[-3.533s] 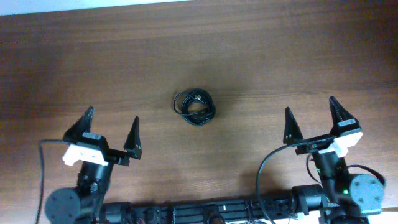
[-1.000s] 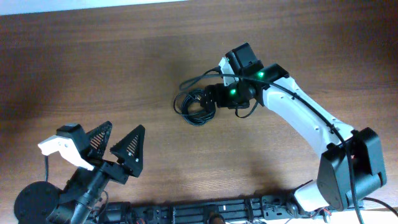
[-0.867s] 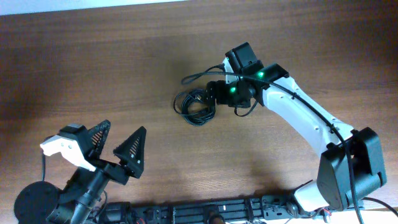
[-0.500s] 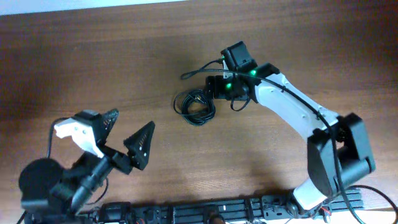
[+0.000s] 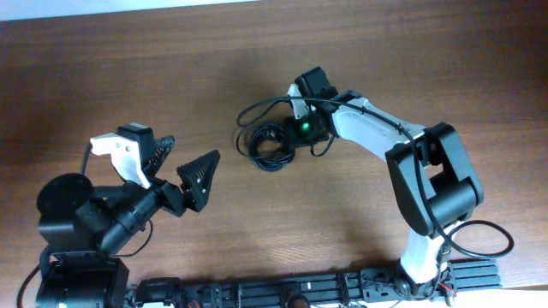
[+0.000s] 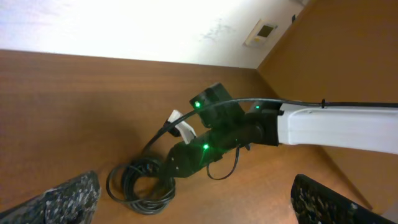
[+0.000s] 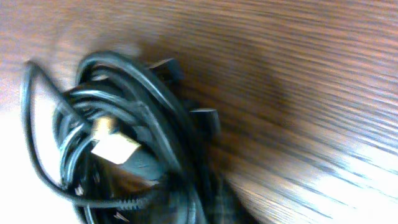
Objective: Untangle cables
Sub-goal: 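Reach the right gripper forward over the black cable coil, then grasp the black cable coil with the right gripper and lift it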
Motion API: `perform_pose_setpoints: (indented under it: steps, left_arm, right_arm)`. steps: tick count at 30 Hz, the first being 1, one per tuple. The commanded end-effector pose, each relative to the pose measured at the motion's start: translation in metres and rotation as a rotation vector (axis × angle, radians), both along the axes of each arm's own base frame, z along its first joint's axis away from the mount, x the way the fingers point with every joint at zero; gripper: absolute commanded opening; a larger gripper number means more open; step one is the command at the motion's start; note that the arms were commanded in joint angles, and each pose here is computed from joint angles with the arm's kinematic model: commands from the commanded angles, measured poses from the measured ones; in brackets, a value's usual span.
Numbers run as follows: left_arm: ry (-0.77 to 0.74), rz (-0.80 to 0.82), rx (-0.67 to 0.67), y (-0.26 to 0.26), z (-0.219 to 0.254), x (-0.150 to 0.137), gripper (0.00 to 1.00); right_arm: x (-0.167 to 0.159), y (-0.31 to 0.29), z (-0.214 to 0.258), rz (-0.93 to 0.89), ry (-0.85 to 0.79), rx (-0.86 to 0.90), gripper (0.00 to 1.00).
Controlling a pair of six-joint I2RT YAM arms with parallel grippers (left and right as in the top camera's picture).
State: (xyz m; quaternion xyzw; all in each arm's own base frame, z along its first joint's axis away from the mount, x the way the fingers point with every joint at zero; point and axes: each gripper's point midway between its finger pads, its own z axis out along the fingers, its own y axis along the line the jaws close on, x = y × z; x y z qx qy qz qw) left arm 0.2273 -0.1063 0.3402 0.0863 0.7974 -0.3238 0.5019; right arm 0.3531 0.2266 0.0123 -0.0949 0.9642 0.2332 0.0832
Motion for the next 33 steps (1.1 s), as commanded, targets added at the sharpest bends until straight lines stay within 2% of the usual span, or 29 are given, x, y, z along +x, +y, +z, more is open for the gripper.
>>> perform_pose_setpoints:
  steps: [1,9,14,21,24,28,30,33]
  left_arm:
    - [-0.024,-0.020,0.007,-0.002,0.002,0.001,0.99]
    - [-0.023,-0.047,-0.003,-0.006,0.002,-0.002,0.99]
    - [-0.013,-0.054,-0.005,-0.007,0.001,-0.004,0.99]
    - [0.093,-0.062,-0.007,-0.008,-0.020,-0.006,0.99]
    - [0.126,-0.136,-0.007,-0.020,-0.027,-0.011,0.99]
    - [0.230,-0.181,-0.075,-0.036,-0.034,-0.013,0.99]
    - [0.224,-0.222,-0.048,-0.043,-0.037,-0.014,0.99]
    - [0.137,-0.319,0.063,-0.052,-0.043,-0.017,0.99]
  right_arm:
    - [-0.003,0.012,0.000,0.043,0.019,0.051,0.04]
    - [0.026,0.028,0.064,0.053,-0.082,0.112,0.04]
    - [0.036,0.033,0.148,0.057,-0.184,0.155,0.04]
    - [0.026,0.028,0.234,0.056,-0.295,0.205,0.04]
    - [0.018,0.025,0.263,0.058,-0.357,0.231,0.04]
    - [0.002,0.019,0.298,0.067,-0.429,0.267,0.04]
    - [-0.009,0.021,0.315,0.093,-0.452,0.312,0.04]
    - [-0.026,0.025,0.335,0.123,-0.455,0.385,0.04]
